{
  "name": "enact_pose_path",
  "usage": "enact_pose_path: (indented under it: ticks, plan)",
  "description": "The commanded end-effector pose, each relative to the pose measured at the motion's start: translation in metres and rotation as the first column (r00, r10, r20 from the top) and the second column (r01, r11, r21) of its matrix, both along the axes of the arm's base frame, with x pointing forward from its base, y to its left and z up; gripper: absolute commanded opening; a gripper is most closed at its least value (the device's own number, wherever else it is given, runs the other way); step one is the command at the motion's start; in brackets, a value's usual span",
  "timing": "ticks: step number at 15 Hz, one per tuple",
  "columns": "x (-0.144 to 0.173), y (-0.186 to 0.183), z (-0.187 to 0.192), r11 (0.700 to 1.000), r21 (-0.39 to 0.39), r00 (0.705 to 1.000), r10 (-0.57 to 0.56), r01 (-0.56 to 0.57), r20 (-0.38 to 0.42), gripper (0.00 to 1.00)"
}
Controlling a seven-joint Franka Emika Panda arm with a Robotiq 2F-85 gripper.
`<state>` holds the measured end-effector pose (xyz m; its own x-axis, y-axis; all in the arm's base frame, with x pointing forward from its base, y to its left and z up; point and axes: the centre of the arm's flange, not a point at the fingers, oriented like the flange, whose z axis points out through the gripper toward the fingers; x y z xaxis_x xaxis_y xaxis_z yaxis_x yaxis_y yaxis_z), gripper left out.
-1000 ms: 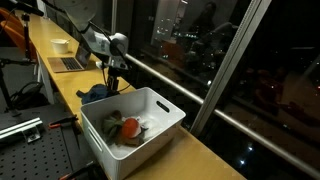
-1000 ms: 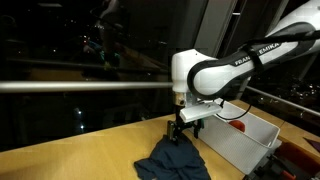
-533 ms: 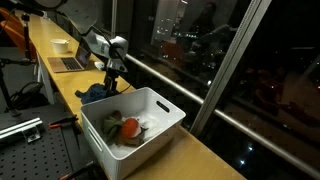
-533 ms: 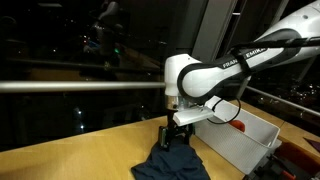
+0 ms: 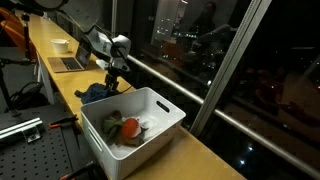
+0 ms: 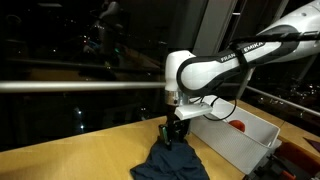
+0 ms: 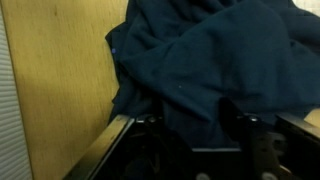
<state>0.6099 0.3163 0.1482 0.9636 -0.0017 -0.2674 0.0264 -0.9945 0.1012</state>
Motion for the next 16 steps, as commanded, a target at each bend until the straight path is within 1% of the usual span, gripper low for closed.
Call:
enact_pose_path:
  ticks: [1,2,3,5,6,11,12,13,15,16]
  plan:
    - [0.002,-0.02,0.029,0.999,0.03,1.0,-0.011,0.011,-0.011,0.3]
    - [0.003,-0.024,0.033,0.999,0.034,1.0,-0.017,0.017,-0.009,0.23]
    - [0.004,-0.027,0.039,0.999,0.035,1.0,-0.02,0.02,-0.003,0.14]
    - [0.007,-0.036,0.05,0.999,0.04,1.0,-0.029,0.029,0.008,0.02]
    - [0.008,-0.04,0.055,0.999,0.042,0.999,-0.033,0.033,0.014,0.0]
    - [0.01,-0.057,0.077,0.998,0.048,0.998,-0.049,0.047,0.029,0.0]
    - [0.01,-0.057,0.077,0.998,0.046,0.999,-0.043,0.042,0.03,0.08]
    - [0.009,-0.055,0.075,0.999,0.042,0.999,-0.035,0.034,0.03,0.28]
    - [0.007,-0.049,0.068,0.999,0.038,1.0,-0.017,0.016,0.026,0.4]
    - [0.005,-0.045,0.063,0.999,0.038,1.0,-0.008,0.007,0.018,0.48]
